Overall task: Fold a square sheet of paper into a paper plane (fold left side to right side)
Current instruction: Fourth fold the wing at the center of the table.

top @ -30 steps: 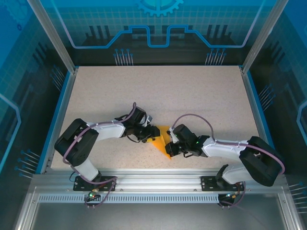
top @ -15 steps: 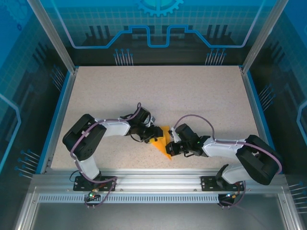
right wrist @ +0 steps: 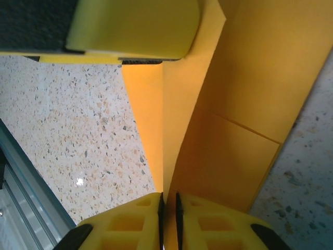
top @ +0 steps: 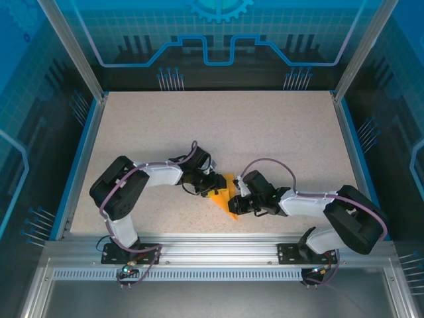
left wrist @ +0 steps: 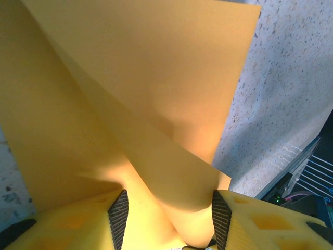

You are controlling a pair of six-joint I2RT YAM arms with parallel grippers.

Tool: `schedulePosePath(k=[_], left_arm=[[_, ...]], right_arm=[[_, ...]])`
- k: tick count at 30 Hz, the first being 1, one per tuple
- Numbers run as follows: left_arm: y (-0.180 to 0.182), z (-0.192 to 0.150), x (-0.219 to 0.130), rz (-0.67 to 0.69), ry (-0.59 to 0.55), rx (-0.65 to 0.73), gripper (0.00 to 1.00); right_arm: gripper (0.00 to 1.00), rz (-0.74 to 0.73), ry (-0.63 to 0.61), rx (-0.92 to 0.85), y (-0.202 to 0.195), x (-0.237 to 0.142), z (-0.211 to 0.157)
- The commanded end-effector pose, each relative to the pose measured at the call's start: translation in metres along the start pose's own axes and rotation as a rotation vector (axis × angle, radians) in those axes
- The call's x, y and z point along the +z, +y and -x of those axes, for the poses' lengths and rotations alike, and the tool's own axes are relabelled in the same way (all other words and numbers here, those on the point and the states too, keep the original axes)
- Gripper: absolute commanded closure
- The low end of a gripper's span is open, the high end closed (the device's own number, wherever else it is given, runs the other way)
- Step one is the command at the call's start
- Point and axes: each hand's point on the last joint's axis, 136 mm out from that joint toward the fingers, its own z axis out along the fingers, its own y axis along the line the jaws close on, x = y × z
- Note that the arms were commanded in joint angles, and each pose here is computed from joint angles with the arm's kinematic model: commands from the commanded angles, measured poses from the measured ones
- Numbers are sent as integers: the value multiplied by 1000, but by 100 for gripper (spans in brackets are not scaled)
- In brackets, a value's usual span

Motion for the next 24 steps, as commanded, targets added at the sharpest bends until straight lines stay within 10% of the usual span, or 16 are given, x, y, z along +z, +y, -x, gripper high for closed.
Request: schedulePosePath(k=[1, 11, 24], left_arm=[[19, -6, 5, 84, 23, -20, 50], [20, -6, 4, 90, 23, -21, 50], [18, -6, 4, 87, 21, -19, 50]], right_arm=[[81, 20, -15, 7, 1, -3, 4], [60, 129, -113, 44, 11, -35, 35], [62, 212, -47, 178, 5, -25, 44]])
